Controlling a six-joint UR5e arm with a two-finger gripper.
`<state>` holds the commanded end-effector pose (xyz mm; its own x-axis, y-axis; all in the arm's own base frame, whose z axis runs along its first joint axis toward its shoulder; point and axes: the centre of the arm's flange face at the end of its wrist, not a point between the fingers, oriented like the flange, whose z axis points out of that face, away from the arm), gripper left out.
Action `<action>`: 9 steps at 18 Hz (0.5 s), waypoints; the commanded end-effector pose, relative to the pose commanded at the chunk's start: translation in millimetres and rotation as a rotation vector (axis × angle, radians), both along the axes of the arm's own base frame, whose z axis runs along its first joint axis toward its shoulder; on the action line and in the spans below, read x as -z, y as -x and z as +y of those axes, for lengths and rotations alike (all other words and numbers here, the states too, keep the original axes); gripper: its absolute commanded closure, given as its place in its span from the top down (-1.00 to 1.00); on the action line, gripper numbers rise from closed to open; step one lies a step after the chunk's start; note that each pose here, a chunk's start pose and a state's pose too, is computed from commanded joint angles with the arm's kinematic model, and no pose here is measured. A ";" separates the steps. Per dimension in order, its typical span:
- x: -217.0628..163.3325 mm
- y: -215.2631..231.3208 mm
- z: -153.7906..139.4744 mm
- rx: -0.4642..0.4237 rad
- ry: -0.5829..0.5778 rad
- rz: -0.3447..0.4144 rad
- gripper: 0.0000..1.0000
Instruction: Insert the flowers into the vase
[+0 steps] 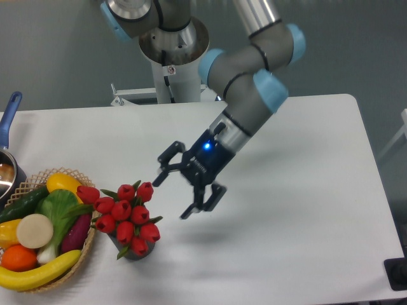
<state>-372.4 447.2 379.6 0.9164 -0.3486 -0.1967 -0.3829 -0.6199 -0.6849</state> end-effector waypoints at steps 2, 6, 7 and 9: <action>-17.1 7.5 -18.6 -0.069 0.096 0.106 1.00; -64.6 26.2 -71.9 -0.199 0.136 0.207 1.00; -73.9 29.5 -85.5 -0.219 0.143 0.214 1.00; -89.3 32.1 -103.9 -0.241 0.196 0.246 1.00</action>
